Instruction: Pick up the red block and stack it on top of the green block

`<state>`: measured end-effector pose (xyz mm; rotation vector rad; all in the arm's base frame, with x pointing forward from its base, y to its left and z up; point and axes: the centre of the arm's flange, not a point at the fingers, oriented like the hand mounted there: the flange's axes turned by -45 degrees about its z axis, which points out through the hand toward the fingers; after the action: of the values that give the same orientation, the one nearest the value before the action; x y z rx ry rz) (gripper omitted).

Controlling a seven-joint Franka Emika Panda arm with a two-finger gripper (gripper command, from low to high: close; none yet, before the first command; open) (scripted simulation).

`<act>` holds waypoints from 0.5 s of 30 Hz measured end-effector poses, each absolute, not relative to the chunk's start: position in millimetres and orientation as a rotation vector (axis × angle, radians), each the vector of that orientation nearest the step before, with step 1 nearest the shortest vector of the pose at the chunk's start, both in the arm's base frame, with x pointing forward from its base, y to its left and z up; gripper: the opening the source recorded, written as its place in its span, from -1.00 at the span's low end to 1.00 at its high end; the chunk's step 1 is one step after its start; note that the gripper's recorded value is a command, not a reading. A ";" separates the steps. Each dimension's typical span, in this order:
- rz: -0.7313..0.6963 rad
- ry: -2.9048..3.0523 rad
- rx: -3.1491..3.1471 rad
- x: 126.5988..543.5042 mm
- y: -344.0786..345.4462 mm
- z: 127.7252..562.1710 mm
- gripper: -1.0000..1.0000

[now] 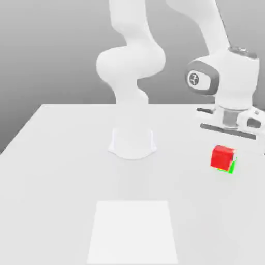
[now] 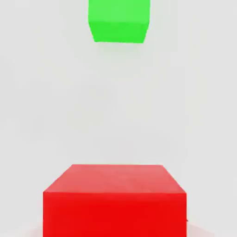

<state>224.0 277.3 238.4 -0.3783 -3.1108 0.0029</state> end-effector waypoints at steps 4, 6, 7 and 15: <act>0.003 -3.132 0.157 181.8 302.7 242.1 -1.00; 0.002 -3.109 0.424 159.7 313.1 243.8 -1.00; 0.002 -3.089 0.558 148.4 317.7 244.7 -1.00; -0.011 -2.998 0.910 116.7 333.0 221.6 -1.00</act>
<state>116.7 333.0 221.6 0.9099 -2.9981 -0.0108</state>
